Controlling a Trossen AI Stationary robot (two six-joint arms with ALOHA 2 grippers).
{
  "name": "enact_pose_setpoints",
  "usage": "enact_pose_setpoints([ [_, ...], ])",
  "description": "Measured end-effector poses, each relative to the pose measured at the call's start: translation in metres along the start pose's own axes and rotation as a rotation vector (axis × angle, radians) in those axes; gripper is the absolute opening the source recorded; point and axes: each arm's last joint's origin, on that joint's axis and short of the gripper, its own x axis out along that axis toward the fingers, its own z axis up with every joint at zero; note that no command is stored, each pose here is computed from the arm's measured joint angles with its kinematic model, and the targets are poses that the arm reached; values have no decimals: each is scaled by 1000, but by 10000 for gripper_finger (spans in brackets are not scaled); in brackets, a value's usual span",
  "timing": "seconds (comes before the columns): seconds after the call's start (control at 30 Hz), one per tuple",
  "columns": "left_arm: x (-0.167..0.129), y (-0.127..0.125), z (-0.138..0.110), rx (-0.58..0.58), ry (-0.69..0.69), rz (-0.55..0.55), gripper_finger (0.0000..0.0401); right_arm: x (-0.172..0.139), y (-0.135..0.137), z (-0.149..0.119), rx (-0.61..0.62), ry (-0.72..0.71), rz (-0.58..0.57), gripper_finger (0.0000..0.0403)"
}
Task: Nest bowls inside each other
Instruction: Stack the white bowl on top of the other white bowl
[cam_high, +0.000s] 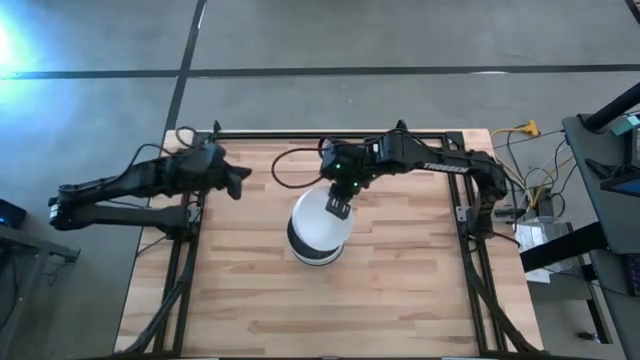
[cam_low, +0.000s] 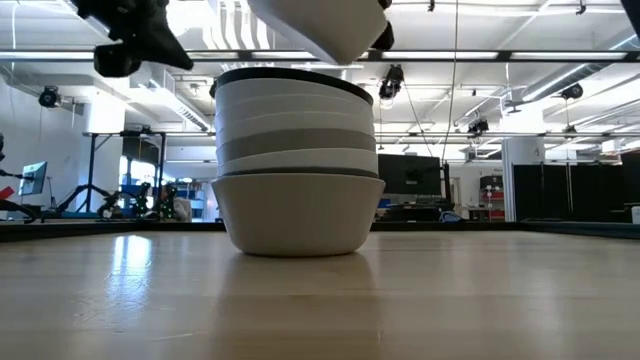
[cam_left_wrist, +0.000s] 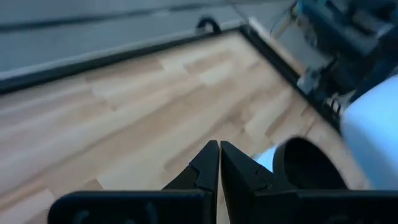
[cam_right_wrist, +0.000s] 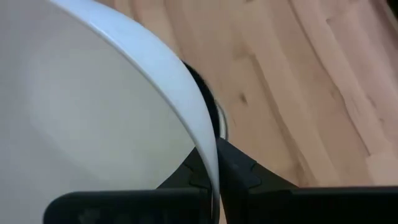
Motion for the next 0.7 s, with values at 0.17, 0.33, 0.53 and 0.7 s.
enact_pose_setpoints([
  [0.17,-21,6,4,-24,-100,-10,0,10,-2,-1,8,23,-9,9],
  [0.33,-28,10,3,-28,-137,-11,0,28,0,4,14,46,-12,9],
  [0.53,-35,12,3,-37,-162,-20,0,59,9,13,-13,127,-49,9],
  [0.7,-41,14,3,-48,-179,-33,0,75,9,15,-51,227,-177,9],
])
